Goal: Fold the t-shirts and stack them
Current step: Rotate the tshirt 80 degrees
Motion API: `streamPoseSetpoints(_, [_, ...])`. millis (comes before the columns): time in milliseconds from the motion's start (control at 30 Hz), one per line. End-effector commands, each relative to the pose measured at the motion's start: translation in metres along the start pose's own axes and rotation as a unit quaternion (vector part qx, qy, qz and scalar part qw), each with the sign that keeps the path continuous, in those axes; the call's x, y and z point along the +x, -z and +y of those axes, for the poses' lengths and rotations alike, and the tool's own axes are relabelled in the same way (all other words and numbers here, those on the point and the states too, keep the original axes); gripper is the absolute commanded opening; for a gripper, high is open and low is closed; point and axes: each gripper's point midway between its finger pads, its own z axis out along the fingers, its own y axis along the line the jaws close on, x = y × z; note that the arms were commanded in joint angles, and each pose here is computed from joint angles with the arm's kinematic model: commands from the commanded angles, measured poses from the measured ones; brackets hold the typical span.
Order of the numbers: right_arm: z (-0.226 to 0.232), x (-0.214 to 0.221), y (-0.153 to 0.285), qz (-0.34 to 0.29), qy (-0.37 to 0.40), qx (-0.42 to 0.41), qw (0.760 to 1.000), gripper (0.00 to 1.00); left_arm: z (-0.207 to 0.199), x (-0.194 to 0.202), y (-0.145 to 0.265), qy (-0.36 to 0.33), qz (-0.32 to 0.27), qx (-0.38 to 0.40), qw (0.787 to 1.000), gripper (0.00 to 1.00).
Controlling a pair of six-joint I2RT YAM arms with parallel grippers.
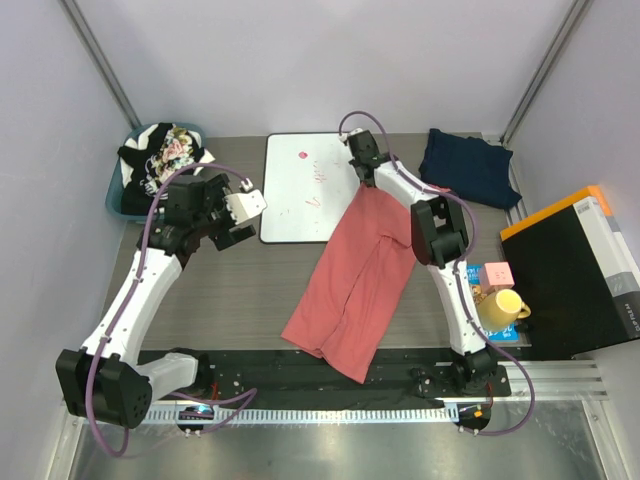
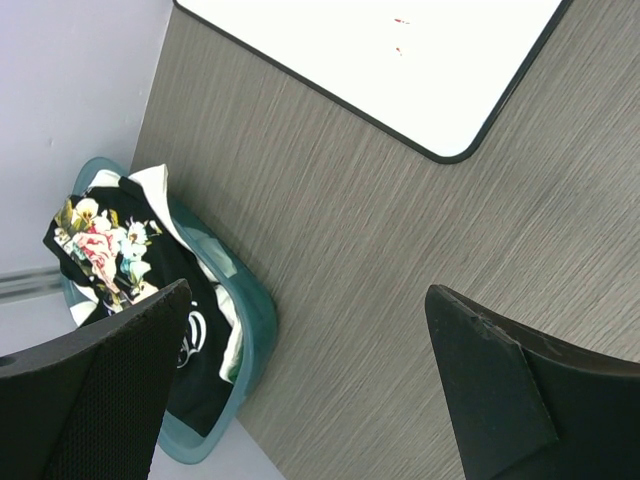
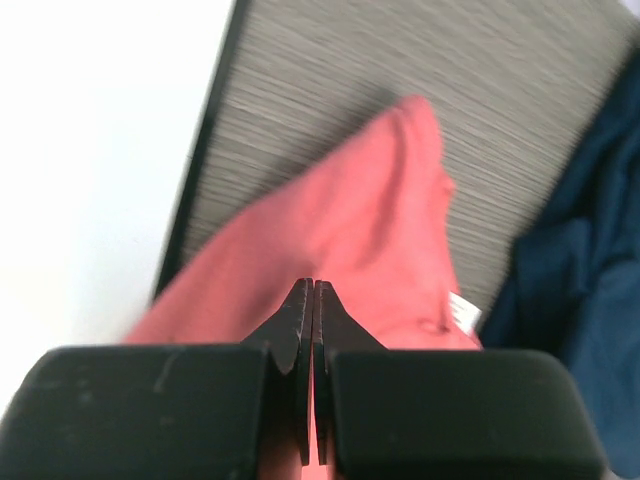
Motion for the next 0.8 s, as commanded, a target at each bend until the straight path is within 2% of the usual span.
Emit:
streamPoseSetpoints(0, [0.020, -0.009, -0.013, -0.014, -0.003, -0.025, 1.000, 0.01, 0.009, -0.014, 0.005, -0.004, -0.019, -0.007, 1.000, 1.00])
streamPoseSetpoints(367, [0.053, -0.008, -0.021, -0.016, 0.016, -0.061, 0.998, 0.01, 0.006, -0.012, 0.011, -0.009, -0.016, -0.007, 1.000, 1.00])
streamPoseSetpoints(767, [0.121, -0.050, -0.013, -0.080, 0.043, -0.109, 0.990, 0.01, -0.001, -0.013, 0.012, -0.004, -0.018, -0.007, 1.000, 1.00])
